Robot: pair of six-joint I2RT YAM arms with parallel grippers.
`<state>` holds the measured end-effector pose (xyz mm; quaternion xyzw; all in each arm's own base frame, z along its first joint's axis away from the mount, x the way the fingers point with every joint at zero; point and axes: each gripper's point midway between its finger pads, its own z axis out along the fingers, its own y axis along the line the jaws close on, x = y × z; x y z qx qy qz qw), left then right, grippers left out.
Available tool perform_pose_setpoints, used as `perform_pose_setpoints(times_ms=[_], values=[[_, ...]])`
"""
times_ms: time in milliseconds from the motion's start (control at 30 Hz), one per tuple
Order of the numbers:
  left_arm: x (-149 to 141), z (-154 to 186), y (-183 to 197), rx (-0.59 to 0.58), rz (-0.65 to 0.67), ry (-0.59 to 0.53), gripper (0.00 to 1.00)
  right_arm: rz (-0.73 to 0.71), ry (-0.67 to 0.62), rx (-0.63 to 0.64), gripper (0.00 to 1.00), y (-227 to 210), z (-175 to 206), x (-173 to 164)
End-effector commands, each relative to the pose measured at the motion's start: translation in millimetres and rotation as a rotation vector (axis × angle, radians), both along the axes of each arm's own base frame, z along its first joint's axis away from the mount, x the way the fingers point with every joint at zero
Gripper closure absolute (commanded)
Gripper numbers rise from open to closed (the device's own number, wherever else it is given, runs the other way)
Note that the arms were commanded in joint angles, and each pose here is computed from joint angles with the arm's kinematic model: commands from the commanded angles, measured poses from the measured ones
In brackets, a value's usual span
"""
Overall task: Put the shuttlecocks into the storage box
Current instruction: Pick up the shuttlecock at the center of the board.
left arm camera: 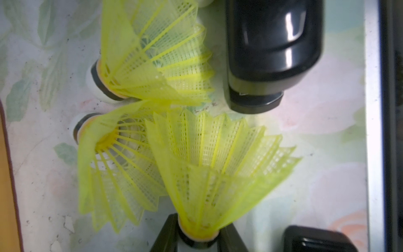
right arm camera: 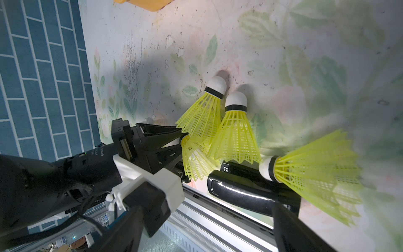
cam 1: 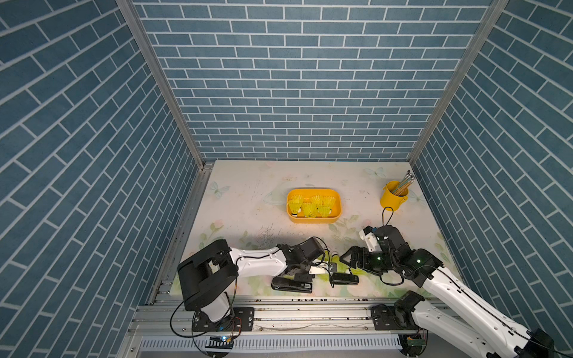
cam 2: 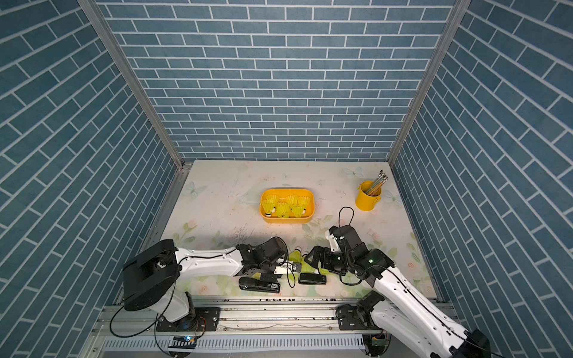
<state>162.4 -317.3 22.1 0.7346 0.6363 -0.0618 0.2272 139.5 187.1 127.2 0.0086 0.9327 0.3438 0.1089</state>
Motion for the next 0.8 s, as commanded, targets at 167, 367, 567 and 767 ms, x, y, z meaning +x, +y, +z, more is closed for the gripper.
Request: perform_pose_setpoints(times_ms=[167, 367, 567, 767], values=[[1.3, 12.8, 1.8, -0.019, 0.014, -0.029, 0.80, -0.020, -0.004, 0.027, 0.06, 2.5, 5.7, 4.5], [2.1, 44.1, 1.2, -0.095, 0.044, -0.049, 0.81, -0.019, -0.071, 0.007, 0.06, 5.3, 26.1, 21.7], [8.4, 81.6, -6.1, -0.227, 0.102, -0.053, 0.82, -0.053, -0.208, -0.048, 0.06, 0.8, 69.4, 57.4], [30.8, 116.9, -8.6, -0.354, 0.194, -0.033, 0.83, -0.114, -0.334, -0.077, 0.06, -10.5, 117.8, 101.2]])
